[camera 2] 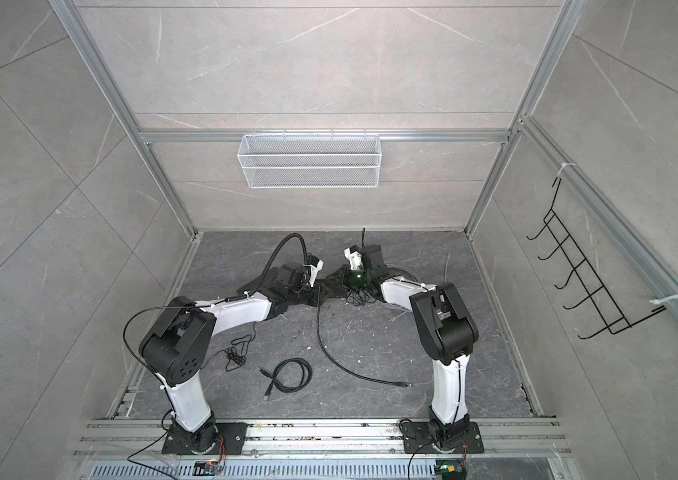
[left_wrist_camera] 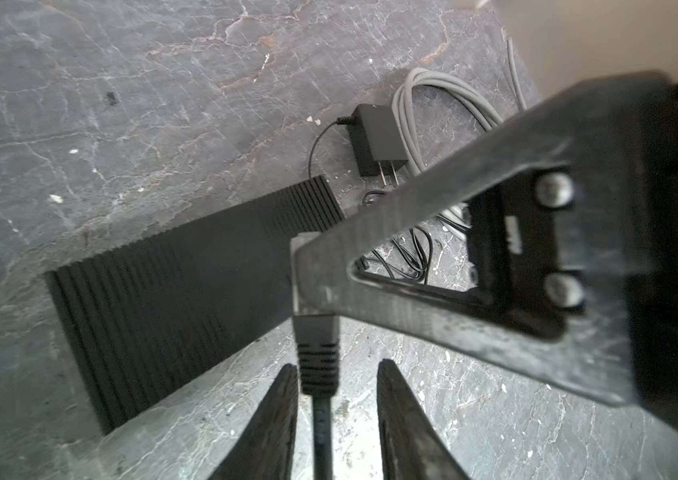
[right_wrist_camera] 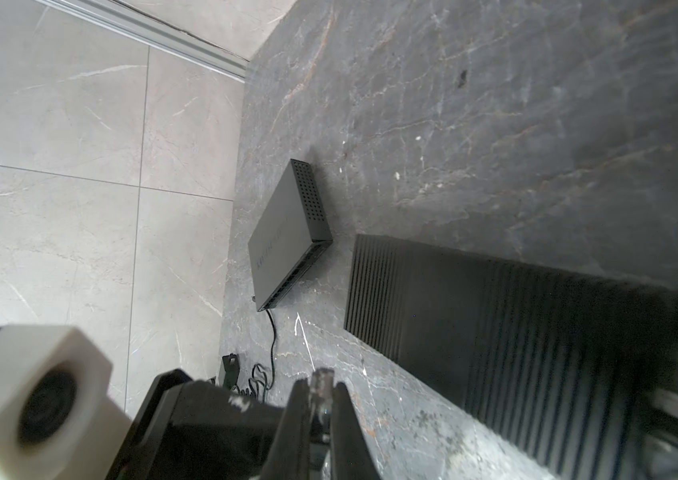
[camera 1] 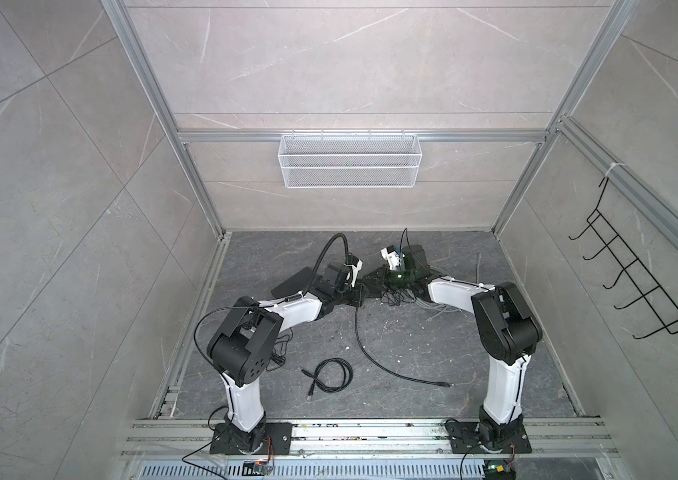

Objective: Insert the plug into the switch port

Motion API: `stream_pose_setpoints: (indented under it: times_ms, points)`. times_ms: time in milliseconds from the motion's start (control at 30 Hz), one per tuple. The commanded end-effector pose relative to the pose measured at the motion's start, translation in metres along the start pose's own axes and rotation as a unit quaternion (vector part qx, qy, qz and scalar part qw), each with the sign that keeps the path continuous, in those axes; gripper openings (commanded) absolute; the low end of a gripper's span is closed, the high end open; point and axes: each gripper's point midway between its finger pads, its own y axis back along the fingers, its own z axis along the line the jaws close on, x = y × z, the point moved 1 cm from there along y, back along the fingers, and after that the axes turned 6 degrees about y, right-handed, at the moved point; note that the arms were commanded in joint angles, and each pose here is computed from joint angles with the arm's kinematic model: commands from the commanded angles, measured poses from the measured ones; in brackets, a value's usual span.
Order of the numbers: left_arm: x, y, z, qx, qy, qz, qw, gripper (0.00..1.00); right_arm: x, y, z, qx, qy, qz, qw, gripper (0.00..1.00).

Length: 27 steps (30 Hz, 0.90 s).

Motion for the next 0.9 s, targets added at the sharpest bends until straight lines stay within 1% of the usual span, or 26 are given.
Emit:
stream_pose_setpoints:
  times_ms: [0,33,133,233,333,367,433,467,600,700,867]
  points:
    - [-0.029,0.012,-0.001,-0.015,-0.030,-0.048,0.998,0.31,-0.006,-0.001,0.000,0.009,0.006,0.000,1.000,0.06]
    - [-0.029,0.011,-0.002,-0.015,-0.032,-0.046,0.998,0.29,-0.006,-0.001,0.000,0.009,0.005,0.000,1.000,0.06]
    - [-0.027,0.008,-0.001,-0.012,-0.033,-0.041,0.999,0.19,-0.007,-0.001,0.000,0.007,0.000,0.001,1.000,0.06]
    - [-0.025,0.009,-0.003,-0.004,-0.036,-0.047,0.998,0.12,-0.006,-0.002,-0.001,0.011,-0.002,0.003,1.000,0.06]
    - [-0.023,0.011,-0.002,0.000,-0.041,-0.049,0.998,0.06,-0.007,-0.002,0.001,0.009,0.000,0.005,1.000,0.10]
    - [-0.023,0.012,-0.002,0.004,-0.041,-0.050,0.998,0.04,-0.007,-0.003,0.002,0.005,0.002,0.007,1.000,0.15]
    - [-0.024,0.014,-0.001,0.013,-0.039,-0.054,0.998,0.03,-0.009,-0.001,0.004,-0.002,0.005,0.010,1.000,0.26]
    - [-0.023,0.015,-0.001,0.017,-0.038,-0.055,0.998,0.03,-0.011,0.002,0.005,-0.004,0.007,0.009,1.000,0.30]
    - [-0.024,0.020,-0.002,0.028,-0.038,-0.062,0.997,0.03,-0.026,0.019,0.004,0.002,0.026,-0.006,1.000,0.41]
    - [-0.024,0.023,-0.004,0.033,-0.042,-0.064,0.997,0.03,-0.033,0.025,0.004,0.011,0.048,-0.002,0.999,0.42]
    - [-0.023,0.025,-0.006,0.046,-0.040,-0.064,0.996,0.03,-0.035,0.024,0.003,0.021,0.085,0.016,0.996,0.42]
